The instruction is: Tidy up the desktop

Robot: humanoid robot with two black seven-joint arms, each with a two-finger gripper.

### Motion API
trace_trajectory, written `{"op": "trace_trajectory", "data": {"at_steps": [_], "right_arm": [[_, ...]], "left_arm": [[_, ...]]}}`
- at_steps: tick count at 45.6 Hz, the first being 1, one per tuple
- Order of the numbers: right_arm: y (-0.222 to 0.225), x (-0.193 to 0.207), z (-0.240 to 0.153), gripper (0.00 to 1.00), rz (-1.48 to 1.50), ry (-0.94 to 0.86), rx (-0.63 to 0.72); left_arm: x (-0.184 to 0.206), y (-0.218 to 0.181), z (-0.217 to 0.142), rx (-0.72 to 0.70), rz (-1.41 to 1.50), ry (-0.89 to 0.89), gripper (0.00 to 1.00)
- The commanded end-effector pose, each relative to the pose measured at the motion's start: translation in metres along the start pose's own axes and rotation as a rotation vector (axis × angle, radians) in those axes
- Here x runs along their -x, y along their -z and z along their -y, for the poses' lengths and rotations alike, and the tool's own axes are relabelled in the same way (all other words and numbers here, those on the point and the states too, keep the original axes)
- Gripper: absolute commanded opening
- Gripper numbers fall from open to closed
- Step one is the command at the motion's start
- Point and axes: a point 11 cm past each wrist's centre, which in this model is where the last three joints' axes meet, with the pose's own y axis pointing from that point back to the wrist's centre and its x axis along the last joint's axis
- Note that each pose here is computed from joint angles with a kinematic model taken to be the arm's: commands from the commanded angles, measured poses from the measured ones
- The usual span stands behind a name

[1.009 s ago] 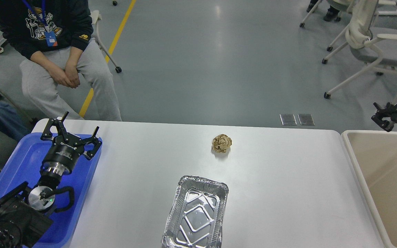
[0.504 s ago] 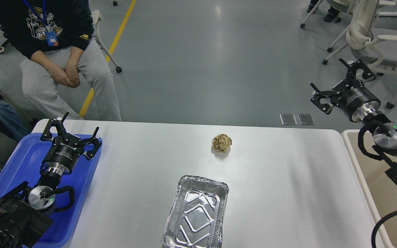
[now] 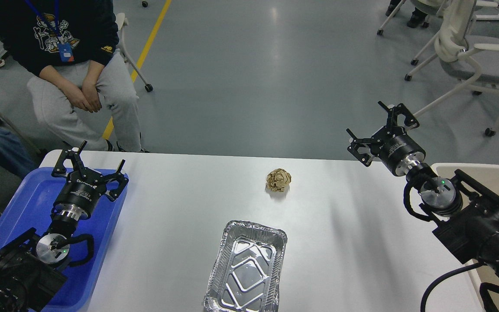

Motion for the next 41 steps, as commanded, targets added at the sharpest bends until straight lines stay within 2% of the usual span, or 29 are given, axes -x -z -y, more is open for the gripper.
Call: {"op": "trace_trajectory", "data": {"at_steps": [1,21,41], "right_arm": [[-0.033,-0.022,-0.01,1.0,0.031,-0.043,0.04],[-0.056,-0.041,-0.025,1.0,-0.007,-0.08,0.095],[-0.054,-0.045,-0.026,1.0,-0.031,-0.086,0.1]], "left_arm": [[0.0,0.0,0.0,0.001,0.0,0.0,1.0],[0.0,0.0,0.0,-0.001,-0.001,0.001,1.0],[0.0,0.0,0.0,-0.001,-0.001,0.001,1.0]]}}
